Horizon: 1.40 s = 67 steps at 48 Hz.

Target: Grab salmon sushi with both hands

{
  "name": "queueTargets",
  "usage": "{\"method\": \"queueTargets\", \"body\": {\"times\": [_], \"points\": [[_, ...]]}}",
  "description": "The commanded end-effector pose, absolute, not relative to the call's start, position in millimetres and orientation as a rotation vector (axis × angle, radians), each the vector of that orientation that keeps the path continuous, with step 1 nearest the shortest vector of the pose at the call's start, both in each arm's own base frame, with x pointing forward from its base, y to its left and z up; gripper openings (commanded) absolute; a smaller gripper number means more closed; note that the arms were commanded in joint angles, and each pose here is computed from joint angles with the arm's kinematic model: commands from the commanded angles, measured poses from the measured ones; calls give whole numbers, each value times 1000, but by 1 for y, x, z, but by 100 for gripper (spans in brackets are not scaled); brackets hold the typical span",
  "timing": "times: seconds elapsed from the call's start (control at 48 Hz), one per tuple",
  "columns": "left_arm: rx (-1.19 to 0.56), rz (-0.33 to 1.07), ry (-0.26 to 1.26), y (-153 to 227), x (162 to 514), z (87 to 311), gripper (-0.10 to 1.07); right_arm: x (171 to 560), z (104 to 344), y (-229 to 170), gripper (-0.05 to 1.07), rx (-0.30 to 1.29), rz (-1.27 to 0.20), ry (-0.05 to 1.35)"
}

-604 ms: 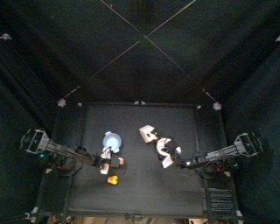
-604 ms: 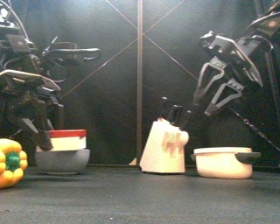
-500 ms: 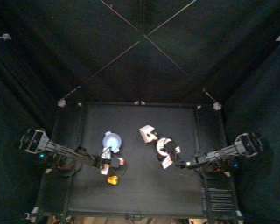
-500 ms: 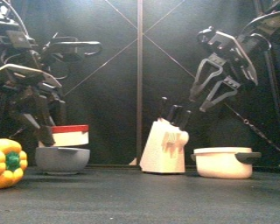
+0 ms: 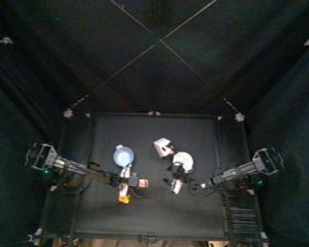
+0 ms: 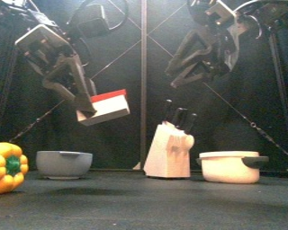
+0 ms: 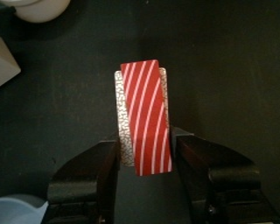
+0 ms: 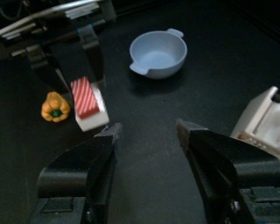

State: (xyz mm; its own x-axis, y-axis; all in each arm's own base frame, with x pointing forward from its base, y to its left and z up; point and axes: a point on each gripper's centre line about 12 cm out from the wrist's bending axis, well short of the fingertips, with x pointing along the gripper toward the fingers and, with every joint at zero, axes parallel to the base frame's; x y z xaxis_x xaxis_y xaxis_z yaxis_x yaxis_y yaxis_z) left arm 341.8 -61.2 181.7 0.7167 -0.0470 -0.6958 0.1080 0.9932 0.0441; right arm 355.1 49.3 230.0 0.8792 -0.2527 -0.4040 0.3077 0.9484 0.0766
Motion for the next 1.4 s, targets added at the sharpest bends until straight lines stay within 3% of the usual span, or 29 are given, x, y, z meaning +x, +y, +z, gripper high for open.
{"method": "queueTargets", "body": {"times": [0.0, 0.396, 0.854, 1.375], "points": [[44, -97, 710, -66, 353, 196, 31, 367, 245, 57, 87, 148, -240, 370], [-17, -158, 600, -73, 365, 203, 31, 380, 242, 69, 87, 133, -155, 391], [-75, -135, 562, -60, 369, 204, 31, 390, 244, 82, 84, 148, -66, 410], [-77, -149, 543, -61, 369, 205, 31, 390, 236, 74, 70, 171, -85, 434]]}}
